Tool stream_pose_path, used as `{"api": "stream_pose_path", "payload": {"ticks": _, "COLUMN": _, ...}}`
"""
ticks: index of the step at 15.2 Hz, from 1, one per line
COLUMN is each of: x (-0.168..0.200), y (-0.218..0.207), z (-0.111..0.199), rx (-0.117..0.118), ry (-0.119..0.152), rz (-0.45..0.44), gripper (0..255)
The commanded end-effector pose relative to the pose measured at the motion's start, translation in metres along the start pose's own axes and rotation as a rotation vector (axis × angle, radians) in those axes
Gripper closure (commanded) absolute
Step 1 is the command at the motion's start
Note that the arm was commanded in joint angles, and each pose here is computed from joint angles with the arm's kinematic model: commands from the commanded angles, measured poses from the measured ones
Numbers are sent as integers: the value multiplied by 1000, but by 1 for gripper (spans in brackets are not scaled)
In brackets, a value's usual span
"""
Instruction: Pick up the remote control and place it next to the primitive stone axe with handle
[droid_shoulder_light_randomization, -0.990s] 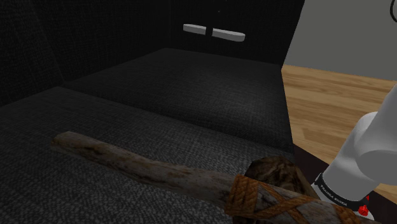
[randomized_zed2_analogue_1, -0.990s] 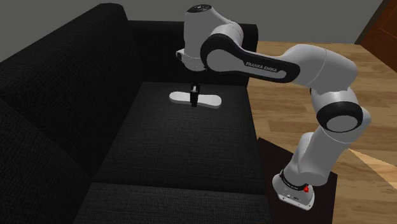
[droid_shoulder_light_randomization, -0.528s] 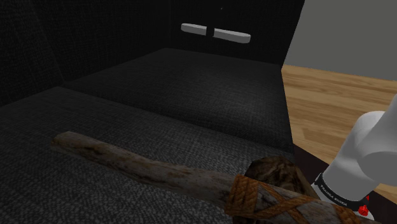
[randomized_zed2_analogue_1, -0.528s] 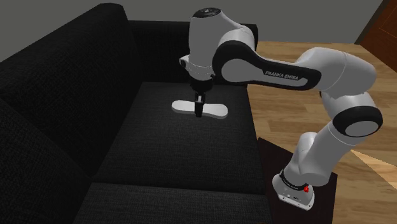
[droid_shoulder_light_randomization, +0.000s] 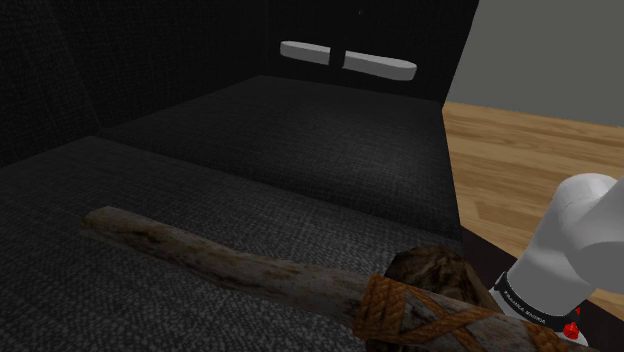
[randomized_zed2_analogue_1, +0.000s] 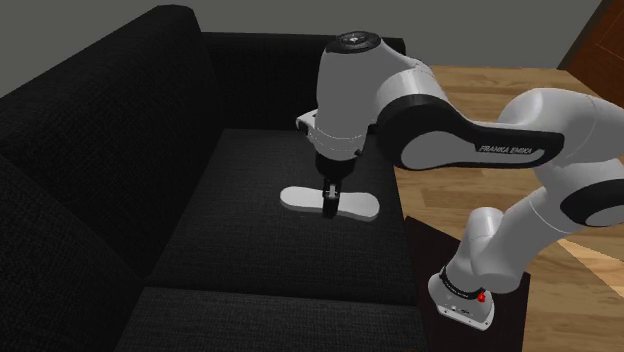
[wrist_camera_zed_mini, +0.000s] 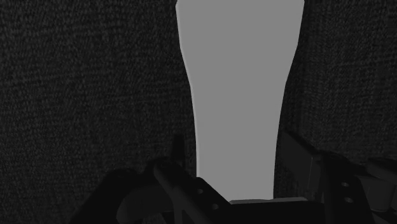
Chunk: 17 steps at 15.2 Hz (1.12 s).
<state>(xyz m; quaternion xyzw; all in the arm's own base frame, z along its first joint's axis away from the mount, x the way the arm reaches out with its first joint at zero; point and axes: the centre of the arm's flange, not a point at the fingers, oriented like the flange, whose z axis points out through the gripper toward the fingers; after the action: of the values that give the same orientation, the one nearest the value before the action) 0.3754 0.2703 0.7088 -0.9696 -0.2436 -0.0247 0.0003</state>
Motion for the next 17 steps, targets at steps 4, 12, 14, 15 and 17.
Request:
{"api": "stream_pose_path", "payload": {"ticks": 4, "x": -25, "y": -60, "z": -1, "rx": 0, "ry": 0, "rz": 2, "gripper": 255}}
{"api": "stream_pose_path", "payload": {"ticks": 12, "x": -35, "y": -81, "z": 29, "rx": 0, "ry": 0, "rz": 2, "gripper": 255}}
{"api": "stream_pose_path", "payload": {"ticks": 14, "x": -36, "y": -82, "z": 40, "rx": 0, "ry": 0, "rz": 2, "gripper": 255}}
{"api": "stream_pose_path", "payload": {"ticks": 15, "x": -36, "y": -82, "z": 45, "rx": 0, "ry": 0, "rz": 2, "gripper": 255}}
{"api": "stream_pose_path", "payload": {"ticks": 17, "x": -36, "y": -82, "z": 56, "rx": 0, "ry": 0, "rz": 2, "gripper": 255}}
